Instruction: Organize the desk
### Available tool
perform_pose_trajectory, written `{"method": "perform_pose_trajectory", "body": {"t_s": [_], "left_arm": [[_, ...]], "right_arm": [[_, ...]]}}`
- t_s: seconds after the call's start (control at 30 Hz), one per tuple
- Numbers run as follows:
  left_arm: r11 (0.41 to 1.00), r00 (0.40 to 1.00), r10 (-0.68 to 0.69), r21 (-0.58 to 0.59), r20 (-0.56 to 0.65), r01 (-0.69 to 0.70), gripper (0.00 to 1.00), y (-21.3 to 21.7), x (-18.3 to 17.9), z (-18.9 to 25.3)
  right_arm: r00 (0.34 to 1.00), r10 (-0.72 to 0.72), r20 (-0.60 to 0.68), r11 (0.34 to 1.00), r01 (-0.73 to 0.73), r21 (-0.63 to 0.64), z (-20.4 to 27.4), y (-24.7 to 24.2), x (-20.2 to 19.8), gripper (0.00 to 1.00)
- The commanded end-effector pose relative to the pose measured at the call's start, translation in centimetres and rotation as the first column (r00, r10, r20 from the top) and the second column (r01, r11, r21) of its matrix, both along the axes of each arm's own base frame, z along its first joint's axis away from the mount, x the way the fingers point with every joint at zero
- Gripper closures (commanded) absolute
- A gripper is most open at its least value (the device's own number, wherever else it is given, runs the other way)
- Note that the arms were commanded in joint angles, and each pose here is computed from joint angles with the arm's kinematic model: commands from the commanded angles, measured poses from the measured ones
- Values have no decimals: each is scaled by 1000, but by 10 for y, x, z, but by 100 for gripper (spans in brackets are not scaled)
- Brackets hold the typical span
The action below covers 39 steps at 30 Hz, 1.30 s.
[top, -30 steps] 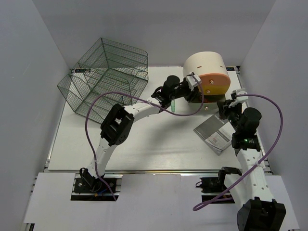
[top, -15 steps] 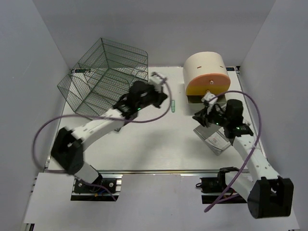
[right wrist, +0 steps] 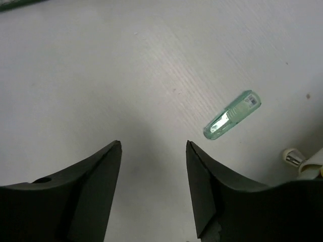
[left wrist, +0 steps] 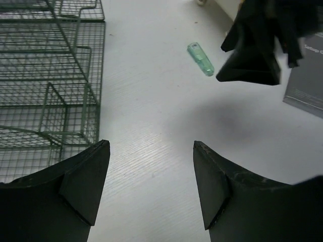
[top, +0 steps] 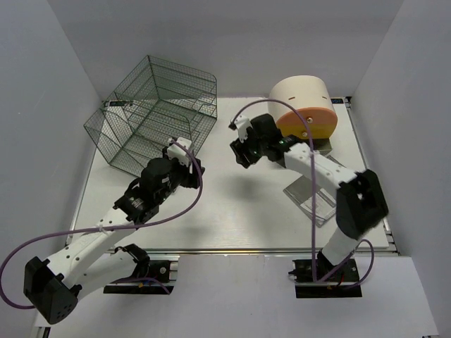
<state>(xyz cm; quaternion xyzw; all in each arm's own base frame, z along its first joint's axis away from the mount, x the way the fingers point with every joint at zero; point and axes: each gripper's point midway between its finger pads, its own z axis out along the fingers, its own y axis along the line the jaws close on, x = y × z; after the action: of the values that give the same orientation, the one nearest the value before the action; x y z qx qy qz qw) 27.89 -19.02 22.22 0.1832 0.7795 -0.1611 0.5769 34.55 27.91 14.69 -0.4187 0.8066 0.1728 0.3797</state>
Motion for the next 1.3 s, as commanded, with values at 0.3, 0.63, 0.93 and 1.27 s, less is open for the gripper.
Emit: {"method": "perform_pose_trajectory", "body": {"t_s": [0.3, 0.63, 0.93, 1.27], "left_arm": [[997, 995, 74, 6, 62, -75, 23, 18, 1, 18], [994, 990, 104, -1, 96, -105, 23, 27, 0, 25], [993, 989, 115, 11, 97, -117, 23, 30, 1, 23], [990, 986, 134, 21, 103, -136, 23, 33, 3, 22]], "right_arm": [[813, -579, -64, 808, 561, -180, -64, -30, 83, 36], [760, -634, -145, 770, 601, -215, -101, -42, 95, 36], [724, -632, -276, 775, 585, -239, -137, -54, 98, 46], [894, -413, -172, 904, 380, -197, -118, -57, 78, 98]]}}
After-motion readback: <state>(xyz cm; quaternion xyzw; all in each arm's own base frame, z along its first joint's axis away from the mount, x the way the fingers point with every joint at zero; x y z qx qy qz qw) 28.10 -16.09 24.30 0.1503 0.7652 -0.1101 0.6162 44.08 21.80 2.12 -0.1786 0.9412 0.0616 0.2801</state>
